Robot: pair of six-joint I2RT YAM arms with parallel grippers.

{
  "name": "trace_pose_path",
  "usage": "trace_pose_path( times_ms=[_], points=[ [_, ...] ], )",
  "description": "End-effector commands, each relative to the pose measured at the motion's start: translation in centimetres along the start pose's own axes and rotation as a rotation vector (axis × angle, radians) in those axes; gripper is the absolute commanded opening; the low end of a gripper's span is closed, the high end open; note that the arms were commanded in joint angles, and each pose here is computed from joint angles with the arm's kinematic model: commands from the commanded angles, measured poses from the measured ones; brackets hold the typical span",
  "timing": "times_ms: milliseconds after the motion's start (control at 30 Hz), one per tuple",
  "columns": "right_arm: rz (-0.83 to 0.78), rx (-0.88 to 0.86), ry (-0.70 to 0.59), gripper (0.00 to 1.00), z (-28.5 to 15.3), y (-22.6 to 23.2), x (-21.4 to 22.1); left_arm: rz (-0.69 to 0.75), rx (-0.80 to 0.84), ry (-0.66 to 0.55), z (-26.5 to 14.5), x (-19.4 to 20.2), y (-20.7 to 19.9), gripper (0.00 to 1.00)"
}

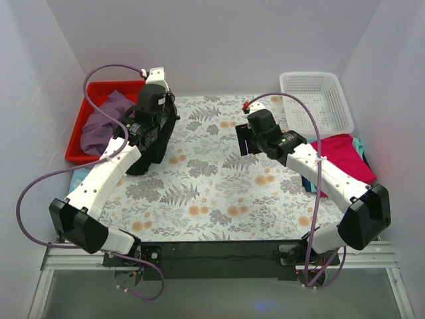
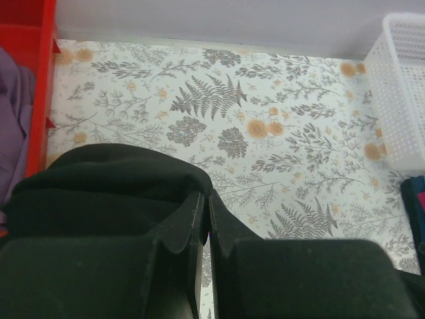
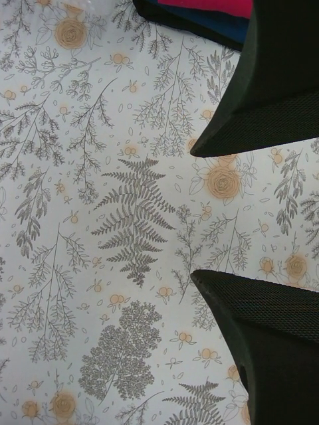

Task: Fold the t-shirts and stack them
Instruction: Move the tshirt to the center of the board

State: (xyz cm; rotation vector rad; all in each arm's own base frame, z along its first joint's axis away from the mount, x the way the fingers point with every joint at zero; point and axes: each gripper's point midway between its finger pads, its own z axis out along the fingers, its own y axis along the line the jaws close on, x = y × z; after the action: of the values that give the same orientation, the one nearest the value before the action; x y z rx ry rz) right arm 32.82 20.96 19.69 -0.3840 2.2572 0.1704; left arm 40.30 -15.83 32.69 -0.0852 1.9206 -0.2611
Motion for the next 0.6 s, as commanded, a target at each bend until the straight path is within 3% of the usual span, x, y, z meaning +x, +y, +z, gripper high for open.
trace_pose_path(
  times_ms=[0,133,300,567],
  points=[
    [0.009,-0.001,-0.012,0.74,0.0,0.1,-0.4,-0.011,0.144,-0.030,-0.8,-1.9,-2.8,0.00],
    [0.012,0.015,-0.008,0.74,0.4,0.0,-0.4,-0.026,0.375,0.165,0.3,3.0,-7.0,0.00],
    [0.018,0.021,0.009,0.74,1.0,0.1,-0.1,-0.021,0.513,0.385,2.1,10.1,-9.8,0.00],
    [0.027,0.055,0.022,0.73,1.5,-0.5,0.5,0.065,0.789,0.504,2.1,13.1,-15.9,0.03]
  ],
)
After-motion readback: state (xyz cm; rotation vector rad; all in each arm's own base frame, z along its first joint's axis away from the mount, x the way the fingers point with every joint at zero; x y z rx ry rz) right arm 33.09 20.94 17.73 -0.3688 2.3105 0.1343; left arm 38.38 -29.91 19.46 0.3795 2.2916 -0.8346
